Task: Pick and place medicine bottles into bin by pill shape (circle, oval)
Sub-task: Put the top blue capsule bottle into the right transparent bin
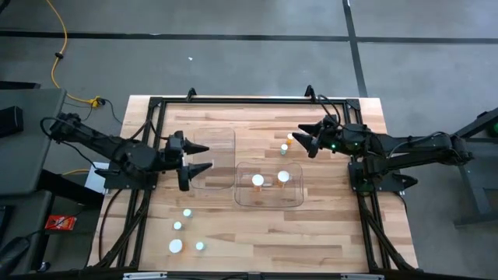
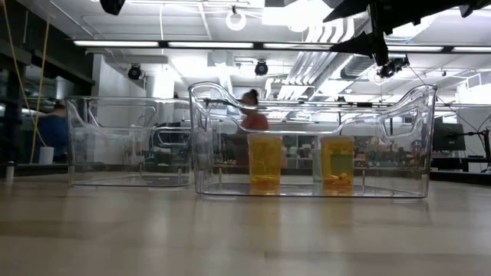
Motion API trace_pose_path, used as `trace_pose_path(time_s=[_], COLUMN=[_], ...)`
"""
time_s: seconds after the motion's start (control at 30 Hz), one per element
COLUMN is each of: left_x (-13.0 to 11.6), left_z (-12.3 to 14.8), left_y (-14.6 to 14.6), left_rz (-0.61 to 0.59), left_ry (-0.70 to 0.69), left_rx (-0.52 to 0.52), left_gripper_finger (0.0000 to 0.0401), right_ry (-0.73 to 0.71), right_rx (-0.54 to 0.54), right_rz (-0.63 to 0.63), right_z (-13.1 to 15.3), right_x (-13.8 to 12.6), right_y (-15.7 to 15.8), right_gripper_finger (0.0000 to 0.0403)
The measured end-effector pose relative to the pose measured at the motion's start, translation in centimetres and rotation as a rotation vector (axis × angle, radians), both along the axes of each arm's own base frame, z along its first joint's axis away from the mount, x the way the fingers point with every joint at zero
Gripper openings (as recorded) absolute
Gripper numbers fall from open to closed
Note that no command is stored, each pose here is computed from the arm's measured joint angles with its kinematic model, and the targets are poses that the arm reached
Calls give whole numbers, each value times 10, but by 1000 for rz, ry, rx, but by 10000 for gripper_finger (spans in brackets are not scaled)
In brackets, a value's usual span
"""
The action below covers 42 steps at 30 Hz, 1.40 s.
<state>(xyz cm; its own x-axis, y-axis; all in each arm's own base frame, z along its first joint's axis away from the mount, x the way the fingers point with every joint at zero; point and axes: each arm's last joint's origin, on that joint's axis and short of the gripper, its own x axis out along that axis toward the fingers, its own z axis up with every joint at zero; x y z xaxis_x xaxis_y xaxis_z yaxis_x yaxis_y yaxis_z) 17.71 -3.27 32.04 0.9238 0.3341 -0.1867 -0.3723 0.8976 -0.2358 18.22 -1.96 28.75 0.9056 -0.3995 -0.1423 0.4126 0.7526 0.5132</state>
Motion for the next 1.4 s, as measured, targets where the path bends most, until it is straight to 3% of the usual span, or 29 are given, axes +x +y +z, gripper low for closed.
trace_pose_path(time_s=[0.17, 0.27, 0.53, 0.67, 0.8, 1.1, 1.4], left_x=[2, 3, 5, 5, 5, 5, 5], left_z=[2, 6, 13, 17, 17, 17, 17], left_y=[8, 13, 25, 28, 28, 28, 28], left_rz=[38, 71, 163, 179, 183, 182, 182], left_ry=[-11, -46, -138, -173, -183, -182, -181], left_rx=[29, 20, -15, -22, -24, -24, -22], left_gripper_finger=[280, 280, 280, 280, 280, 280, 280], right_ry=[-28, 29, 499, 725, 864, 986, 1014], right_rx=[46, 89, 64, 158, 283, 394, 492], right_rz=[-39, -72, -161, -229, -309, -461, -469], right_z=[0, 2, 24, 7, -20, -56, -83], right_x=[0, 4, 32, 47, 51, 52, 62], right_y=[-1, -2, -11, -27, -47, -86, -109], right_gripper_finger=[291, 291, 291, 291, 291, 291, 291])
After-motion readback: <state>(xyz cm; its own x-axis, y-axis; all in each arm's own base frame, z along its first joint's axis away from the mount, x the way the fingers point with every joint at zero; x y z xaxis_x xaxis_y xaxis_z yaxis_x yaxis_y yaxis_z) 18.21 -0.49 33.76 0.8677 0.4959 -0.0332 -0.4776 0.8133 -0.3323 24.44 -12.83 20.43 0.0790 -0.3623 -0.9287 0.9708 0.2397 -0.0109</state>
